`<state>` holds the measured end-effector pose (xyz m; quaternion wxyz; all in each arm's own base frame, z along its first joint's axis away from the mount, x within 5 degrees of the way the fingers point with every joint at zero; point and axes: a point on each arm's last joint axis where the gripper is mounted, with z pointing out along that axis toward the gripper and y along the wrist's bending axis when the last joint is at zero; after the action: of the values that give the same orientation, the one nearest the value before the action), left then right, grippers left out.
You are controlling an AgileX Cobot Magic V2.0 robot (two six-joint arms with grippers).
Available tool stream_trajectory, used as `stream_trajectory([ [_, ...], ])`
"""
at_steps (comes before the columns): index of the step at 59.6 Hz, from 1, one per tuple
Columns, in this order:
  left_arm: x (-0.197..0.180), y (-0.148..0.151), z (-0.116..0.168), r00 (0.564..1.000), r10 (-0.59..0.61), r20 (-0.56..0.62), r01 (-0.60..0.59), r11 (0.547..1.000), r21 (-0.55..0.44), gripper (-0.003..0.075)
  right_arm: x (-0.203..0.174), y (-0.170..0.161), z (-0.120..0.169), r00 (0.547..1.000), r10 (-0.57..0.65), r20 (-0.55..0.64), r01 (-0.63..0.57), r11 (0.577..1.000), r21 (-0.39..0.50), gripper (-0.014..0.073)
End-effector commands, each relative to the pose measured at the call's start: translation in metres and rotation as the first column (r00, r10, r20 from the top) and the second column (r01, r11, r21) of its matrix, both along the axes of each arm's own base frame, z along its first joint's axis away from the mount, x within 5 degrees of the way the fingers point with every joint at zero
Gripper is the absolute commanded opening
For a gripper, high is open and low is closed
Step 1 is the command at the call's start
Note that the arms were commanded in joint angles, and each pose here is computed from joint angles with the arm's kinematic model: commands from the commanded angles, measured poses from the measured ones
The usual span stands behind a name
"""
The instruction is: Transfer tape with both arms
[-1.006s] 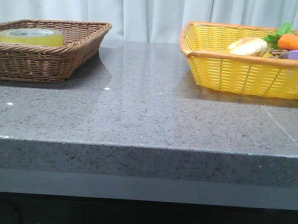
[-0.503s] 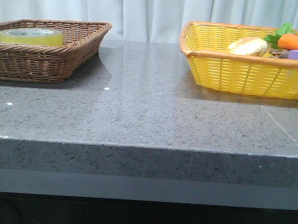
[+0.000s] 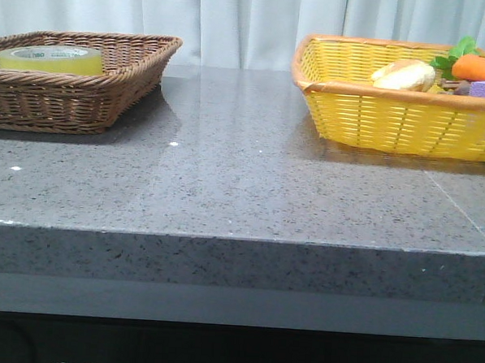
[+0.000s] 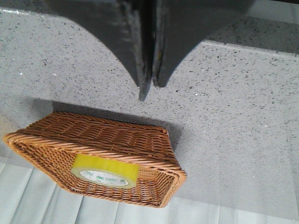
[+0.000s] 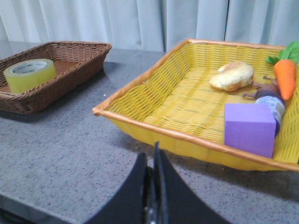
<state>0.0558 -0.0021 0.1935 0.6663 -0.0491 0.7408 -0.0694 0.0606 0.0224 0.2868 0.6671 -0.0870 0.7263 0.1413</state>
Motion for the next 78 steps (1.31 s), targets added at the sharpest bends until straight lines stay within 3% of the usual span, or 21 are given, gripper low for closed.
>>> stream_trajectory([
  [1,0.001,0.0,-0.004,0.998,0.003,0.069,-0.002,1.0,-0.01,-0.002,0.001,-0.005,0.005,0.987,-0.061,0.148,0.057,0.998,0.026,-0.009],
  [9,0.001,0.0,-0.004,0.998,0.003,0.067,-0.002,1.0,-0.01,-0.002,-0.002,-0.013,-0.027,0.964,-0.172,0.204,0.166,0.985,0.048,-0.009],
  [24,0.001,0.0,-0.004,0.998,0.003,0.067,-0.002,1.0,-0.01,-0.002,-0.007,-0.02,-0.074,0.943,-0.286,0.169,0.283,0.958,0.046,-0.009],
  [32,0.001,0.0,-0.004,0.998,0.003,0.067,-0.002,1.0,-0.01,-0.002,-0.007,-0.019,-0.079,0.954,-0.278,0.114,0.276,0.961,0.036,-0.009],
  [78,0.001,0.0,-0.004,0.998,0.003,0.067,-0.002,1.0,-0.01,-0.002,-0.007,-0.019,-0.079,0.954,-0.278,0.113,0.275,0.961,0.036,-0.009],
])
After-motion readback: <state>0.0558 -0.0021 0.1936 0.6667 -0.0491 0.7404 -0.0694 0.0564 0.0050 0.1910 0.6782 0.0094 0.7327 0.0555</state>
